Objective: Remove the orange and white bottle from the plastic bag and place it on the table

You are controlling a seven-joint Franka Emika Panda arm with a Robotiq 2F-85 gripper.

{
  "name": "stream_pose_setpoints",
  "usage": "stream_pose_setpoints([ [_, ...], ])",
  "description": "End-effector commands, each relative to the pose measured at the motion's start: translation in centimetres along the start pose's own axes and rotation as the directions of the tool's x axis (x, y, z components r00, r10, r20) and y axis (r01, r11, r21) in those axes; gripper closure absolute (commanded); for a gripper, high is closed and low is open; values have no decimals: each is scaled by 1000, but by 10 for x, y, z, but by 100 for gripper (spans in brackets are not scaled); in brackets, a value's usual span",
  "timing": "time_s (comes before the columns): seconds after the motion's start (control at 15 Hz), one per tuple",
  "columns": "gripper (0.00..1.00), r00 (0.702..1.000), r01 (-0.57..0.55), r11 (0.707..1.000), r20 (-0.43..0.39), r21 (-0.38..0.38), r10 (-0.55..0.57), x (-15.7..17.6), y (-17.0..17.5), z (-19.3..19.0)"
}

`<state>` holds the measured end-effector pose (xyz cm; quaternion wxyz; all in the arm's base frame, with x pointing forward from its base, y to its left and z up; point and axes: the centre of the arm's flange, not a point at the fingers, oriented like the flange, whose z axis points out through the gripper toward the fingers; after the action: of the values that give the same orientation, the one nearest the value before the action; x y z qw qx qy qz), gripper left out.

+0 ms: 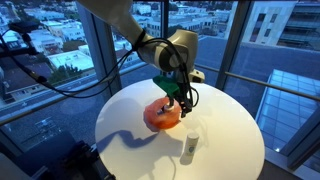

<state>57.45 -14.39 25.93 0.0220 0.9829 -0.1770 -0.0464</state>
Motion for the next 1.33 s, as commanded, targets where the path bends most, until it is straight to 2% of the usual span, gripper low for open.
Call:
stream_pose_setpoints([
  [0.0, 0, 999, 0, 1000, 37, 4, 0, 25, -18, 1],
  [0.6, 0, 994, 46, 999, 104, -26, -43, 37, -63, 7],
  [1.27, 0, 983, 91, 995, 162, -27, -86, 50, -94, 20],
])
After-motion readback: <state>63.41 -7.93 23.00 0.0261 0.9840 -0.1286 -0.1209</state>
